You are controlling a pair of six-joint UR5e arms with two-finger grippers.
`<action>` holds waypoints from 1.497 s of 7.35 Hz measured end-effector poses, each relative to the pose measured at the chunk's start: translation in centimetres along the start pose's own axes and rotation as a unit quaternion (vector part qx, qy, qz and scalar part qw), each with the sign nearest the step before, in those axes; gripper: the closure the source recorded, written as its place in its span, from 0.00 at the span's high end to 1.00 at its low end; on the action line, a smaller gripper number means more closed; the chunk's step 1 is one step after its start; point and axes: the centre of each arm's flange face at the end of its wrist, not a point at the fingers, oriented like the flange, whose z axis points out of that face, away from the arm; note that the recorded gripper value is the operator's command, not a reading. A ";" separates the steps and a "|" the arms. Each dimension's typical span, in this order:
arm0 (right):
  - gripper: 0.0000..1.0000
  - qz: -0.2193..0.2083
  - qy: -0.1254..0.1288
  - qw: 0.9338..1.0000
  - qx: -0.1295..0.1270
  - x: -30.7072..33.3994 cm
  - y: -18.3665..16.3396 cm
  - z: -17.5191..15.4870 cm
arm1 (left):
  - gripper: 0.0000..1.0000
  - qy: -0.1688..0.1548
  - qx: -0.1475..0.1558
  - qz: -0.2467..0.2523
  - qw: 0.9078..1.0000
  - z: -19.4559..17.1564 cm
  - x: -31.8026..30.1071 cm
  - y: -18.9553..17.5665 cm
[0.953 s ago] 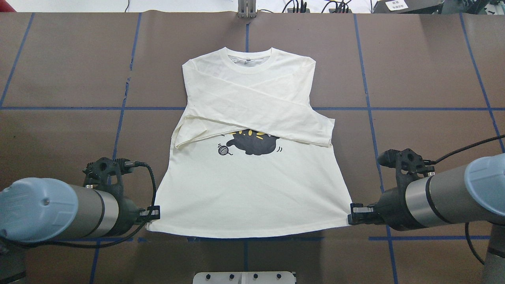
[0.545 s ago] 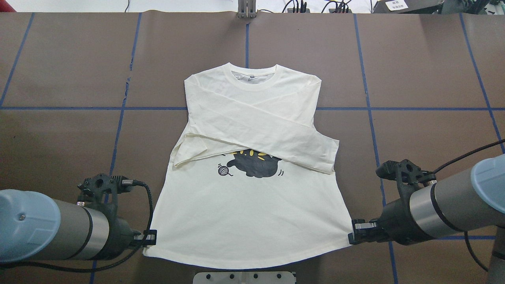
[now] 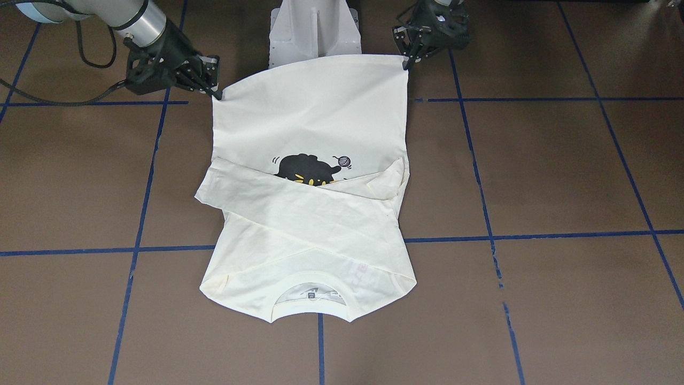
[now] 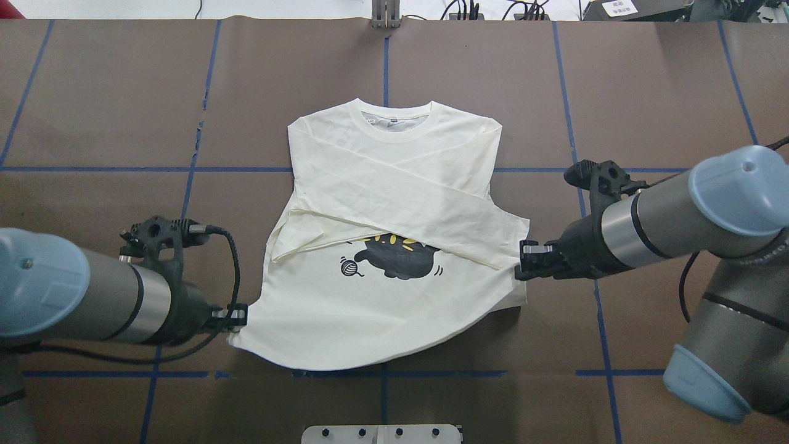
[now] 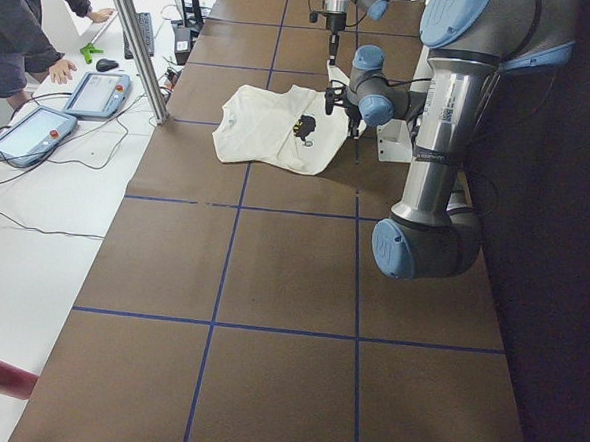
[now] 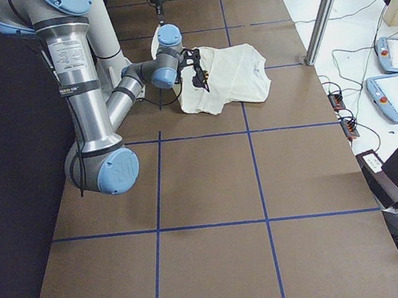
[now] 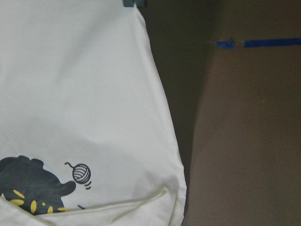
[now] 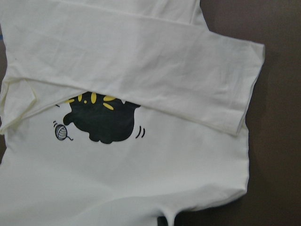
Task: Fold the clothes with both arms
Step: 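Lift the hem with both grippers and fold it up toward the collar, then lay the hem at the collar and open both grippers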
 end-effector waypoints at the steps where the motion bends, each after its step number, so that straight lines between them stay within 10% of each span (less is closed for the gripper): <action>1: 0.00 0.012 0.006 1.000 0.026 0.3 -3.7 -0.2 | 0.00 -0.009 0.022 -0.017 1.000 0.8 0.3 -4.8; 6: 0.00 0.081 0.051 0.992 0.085 -1.4 -20.0 3.7 | 0.00 -0.017 0.097 -0.067 0.993 5.9 -2.4 -26.2; 11: 0.00 0.115 0.079 0.985 0.099 0.3 -29.0 8.6 | 0.00 -0.005 0.115 -0.077 0.990 12.1 -3.9 -33.0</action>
